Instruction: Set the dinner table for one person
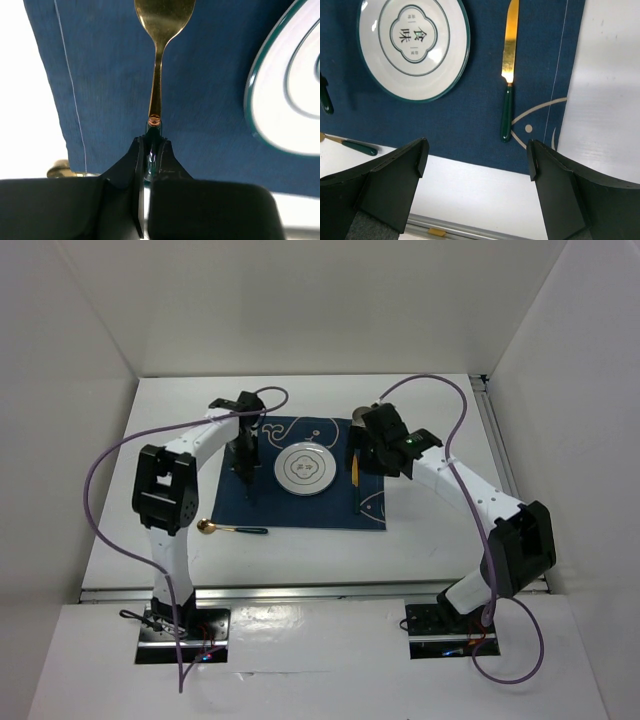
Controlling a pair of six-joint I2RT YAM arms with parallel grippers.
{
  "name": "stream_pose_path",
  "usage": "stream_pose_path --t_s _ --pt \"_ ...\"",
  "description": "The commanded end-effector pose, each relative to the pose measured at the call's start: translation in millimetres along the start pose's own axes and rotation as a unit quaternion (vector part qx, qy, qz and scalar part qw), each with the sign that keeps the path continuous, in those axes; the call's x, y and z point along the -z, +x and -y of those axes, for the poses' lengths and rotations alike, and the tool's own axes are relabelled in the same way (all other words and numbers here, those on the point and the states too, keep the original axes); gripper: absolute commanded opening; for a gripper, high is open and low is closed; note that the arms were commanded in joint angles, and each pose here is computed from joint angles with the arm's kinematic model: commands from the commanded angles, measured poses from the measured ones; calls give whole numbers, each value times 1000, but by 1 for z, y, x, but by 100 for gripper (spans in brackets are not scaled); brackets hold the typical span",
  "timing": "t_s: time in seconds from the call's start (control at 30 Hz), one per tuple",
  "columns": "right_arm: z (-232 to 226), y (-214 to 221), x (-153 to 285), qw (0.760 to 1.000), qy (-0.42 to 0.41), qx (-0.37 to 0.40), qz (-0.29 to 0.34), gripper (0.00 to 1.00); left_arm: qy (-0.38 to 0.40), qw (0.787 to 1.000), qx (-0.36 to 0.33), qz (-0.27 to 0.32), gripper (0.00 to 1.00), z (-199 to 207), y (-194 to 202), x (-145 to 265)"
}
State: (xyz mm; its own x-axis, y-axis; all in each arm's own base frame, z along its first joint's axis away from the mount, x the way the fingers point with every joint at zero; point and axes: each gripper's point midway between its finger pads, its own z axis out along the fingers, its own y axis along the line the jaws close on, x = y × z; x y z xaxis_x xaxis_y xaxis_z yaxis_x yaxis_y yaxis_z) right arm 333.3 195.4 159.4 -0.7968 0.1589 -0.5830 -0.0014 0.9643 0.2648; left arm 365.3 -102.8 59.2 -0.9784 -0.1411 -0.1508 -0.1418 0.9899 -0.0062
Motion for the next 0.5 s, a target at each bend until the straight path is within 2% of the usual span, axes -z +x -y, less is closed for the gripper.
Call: stream_pose_path --t_s 0.0,0.13,0.43,0.47 --pt "-4 -11 20 1000 -2 -15 18 92 -54 998 -44 -3 0 -2 -2 2" --pt "-15 -4 25 1000 -8 -20 16 92 -60 997 -52 -18 0 7 1 -10" --pt "1 7 31 999 28 -27 11 92 -64 996 -59 -37 0 8 11 -27" --pt "3 9 31 999 31 -26 6 92 -71 996 -53 -34 7 6 10 -27"
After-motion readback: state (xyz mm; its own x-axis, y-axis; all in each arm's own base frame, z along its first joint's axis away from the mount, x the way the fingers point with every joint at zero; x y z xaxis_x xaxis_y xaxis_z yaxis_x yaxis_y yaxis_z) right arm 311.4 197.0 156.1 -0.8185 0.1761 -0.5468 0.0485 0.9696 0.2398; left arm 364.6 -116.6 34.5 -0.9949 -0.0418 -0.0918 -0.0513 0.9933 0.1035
